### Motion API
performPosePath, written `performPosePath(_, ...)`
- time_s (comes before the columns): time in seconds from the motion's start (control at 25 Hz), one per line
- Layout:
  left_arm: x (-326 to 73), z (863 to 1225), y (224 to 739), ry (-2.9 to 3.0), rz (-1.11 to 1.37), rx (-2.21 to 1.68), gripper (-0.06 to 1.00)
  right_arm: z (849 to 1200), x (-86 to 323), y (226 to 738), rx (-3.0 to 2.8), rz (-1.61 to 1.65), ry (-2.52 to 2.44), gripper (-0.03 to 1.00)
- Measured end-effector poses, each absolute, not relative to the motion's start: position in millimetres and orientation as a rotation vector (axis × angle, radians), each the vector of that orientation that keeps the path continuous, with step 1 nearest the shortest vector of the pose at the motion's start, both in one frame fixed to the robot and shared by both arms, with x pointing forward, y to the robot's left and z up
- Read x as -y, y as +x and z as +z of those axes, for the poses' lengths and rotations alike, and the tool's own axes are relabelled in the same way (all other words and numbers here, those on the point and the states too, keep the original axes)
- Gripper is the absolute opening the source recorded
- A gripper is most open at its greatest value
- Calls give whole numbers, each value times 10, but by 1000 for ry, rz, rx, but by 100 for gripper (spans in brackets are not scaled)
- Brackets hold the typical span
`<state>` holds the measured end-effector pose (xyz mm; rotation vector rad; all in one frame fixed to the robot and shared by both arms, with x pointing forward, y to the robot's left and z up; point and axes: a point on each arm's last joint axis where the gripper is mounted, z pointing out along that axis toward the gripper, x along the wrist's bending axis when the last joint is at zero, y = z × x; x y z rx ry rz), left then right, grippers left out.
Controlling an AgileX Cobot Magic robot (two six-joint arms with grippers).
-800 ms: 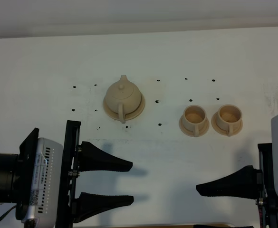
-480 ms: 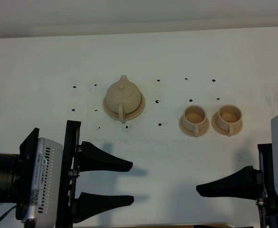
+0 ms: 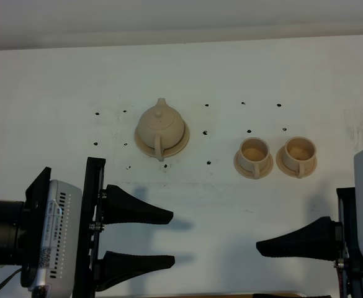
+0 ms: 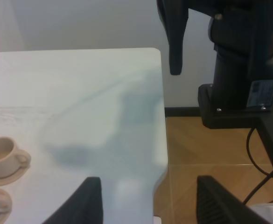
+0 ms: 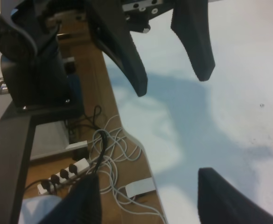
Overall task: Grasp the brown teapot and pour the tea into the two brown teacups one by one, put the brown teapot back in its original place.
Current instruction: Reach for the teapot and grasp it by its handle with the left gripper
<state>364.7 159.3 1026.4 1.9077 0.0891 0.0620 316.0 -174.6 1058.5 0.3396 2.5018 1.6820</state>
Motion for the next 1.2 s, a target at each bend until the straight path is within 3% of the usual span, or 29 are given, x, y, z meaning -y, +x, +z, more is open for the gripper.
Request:
performPosePath(0.4,-1693,10210,3851,1971,236,-395,43,10658,1937,3322,-2319,1564,693,45)
performPosePath(0.76,-1900,10543,4065,1891,559,-660,43,10750,2326,3390,-2083,1316,1040,45)
performPosePath(1.2,-2484,10702,4189,1841,625,-1084,43,10831,2634,3416,-1897,1032,1304,45)
